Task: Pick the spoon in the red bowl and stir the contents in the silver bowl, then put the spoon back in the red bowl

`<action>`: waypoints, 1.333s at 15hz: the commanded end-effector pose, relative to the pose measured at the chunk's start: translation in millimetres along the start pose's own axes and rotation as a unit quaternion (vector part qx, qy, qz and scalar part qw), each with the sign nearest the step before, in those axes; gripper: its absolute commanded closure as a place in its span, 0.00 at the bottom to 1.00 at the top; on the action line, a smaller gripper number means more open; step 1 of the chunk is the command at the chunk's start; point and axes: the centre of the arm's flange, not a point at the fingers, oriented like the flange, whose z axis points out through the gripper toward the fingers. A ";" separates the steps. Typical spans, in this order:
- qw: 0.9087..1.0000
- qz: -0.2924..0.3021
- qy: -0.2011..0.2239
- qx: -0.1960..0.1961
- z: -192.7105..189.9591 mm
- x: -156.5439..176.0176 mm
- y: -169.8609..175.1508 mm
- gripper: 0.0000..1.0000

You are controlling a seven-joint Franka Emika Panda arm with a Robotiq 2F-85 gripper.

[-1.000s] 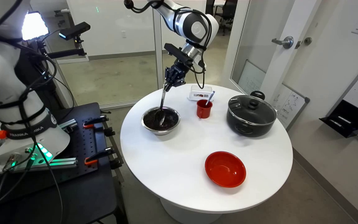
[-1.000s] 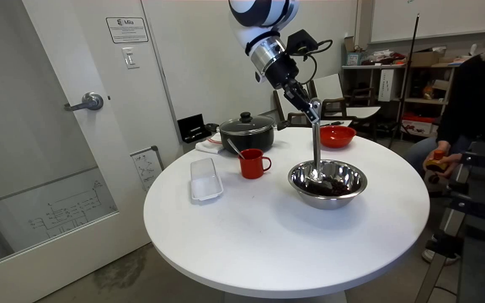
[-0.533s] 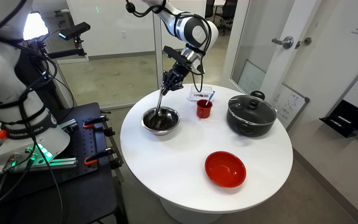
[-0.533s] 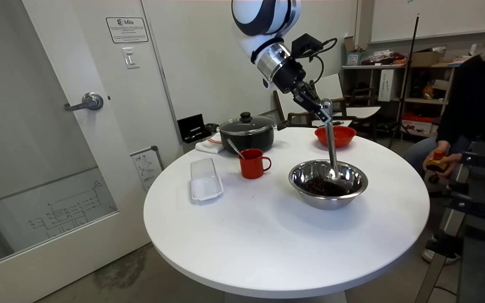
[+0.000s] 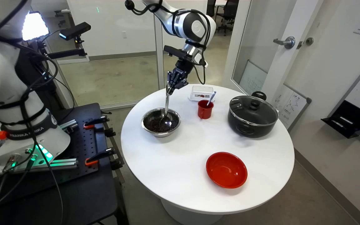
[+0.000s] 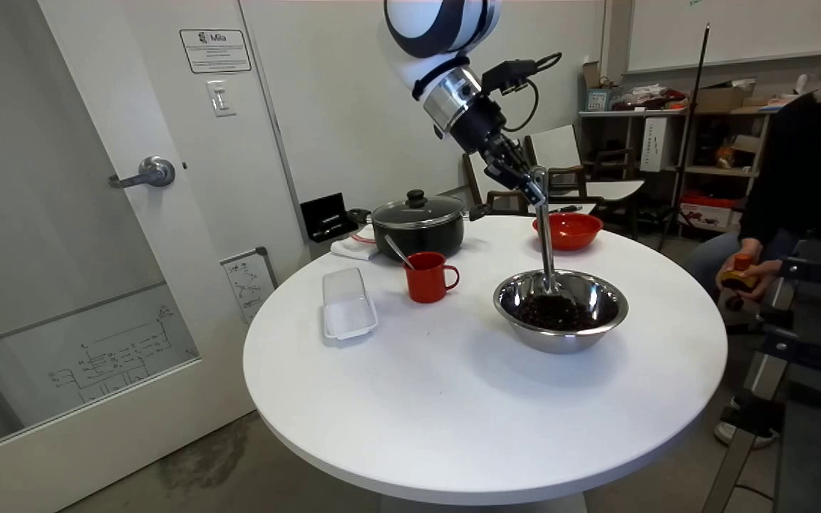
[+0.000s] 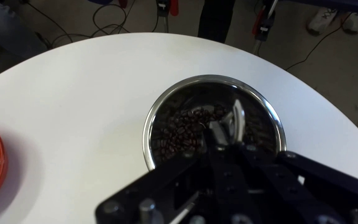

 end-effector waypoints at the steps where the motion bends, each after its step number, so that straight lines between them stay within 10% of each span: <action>1: 0.999 -0.009 0.033 -0.019 -2.2 0.8 -4.2 0.99; 13: 0.985 -0.164 0.005 0.049 -5.1 -5.3 -8.6 0.99; 20: 0.995 -0.098 0.016 -0.014 -0.5 -7.2 -7.1 0.99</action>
